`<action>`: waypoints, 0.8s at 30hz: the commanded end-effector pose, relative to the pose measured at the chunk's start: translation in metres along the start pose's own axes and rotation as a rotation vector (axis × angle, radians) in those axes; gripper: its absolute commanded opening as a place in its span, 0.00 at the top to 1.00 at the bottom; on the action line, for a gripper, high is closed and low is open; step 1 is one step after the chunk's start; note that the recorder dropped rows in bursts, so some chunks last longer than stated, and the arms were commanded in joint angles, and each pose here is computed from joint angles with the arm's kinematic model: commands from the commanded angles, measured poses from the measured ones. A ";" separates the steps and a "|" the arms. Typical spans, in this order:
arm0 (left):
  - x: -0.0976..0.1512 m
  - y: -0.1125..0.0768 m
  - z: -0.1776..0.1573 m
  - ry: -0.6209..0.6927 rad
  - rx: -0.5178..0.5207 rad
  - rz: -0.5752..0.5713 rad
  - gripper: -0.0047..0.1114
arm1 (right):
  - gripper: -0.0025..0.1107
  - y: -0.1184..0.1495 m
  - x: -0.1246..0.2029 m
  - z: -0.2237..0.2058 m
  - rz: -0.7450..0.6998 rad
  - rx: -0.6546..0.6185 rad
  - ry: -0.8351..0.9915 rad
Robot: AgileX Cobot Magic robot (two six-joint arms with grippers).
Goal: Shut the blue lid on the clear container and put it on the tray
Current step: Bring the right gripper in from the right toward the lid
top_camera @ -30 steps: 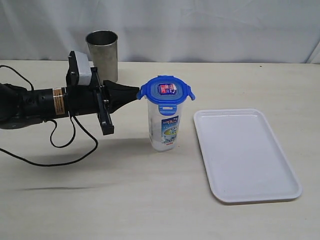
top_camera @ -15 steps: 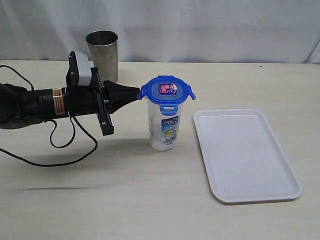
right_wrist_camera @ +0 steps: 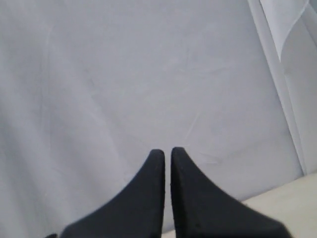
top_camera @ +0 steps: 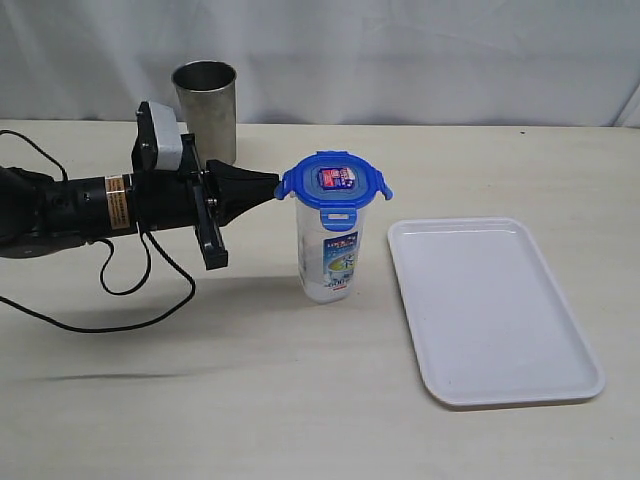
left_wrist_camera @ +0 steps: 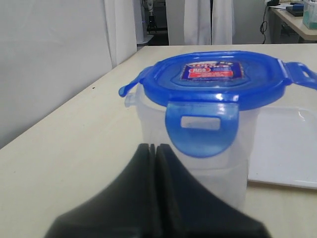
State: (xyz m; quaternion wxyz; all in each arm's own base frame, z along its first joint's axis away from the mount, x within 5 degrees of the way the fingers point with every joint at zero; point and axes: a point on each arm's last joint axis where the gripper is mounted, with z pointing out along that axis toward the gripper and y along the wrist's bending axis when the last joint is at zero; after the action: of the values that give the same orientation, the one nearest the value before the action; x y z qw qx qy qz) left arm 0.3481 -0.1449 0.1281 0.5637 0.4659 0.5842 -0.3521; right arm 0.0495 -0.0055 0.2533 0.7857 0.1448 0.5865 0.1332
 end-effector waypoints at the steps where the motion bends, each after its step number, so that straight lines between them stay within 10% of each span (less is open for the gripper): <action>1: 0.000 0.000 0.000 -0.010 -0.006 -0.006 0.96 | 0.94 0.018 -0.032 0.019 0.003 -0.007 0.079; 11: 0.000 0.001 0.000 -0.011 -0.009 -0.007 0.96 | 0.94 0.036 -0.016 0.115 -0.138 -0.045 0.644; 24: -0.002 0.006 0.000 -0.032 -0.063 -0.018 0.96 | 0.94 0.066 0.074 0.184 -0.253 -1.001 0.824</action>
State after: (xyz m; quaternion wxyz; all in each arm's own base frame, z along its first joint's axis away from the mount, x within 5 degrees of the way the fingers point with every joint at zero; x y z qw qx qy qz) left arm 0.3500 -0.1444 0.1291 0.5700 0.4551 0.5878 -0.3499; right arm 0.2394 0.0652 0.2727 0.4746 -0.2960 0.7650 0.3192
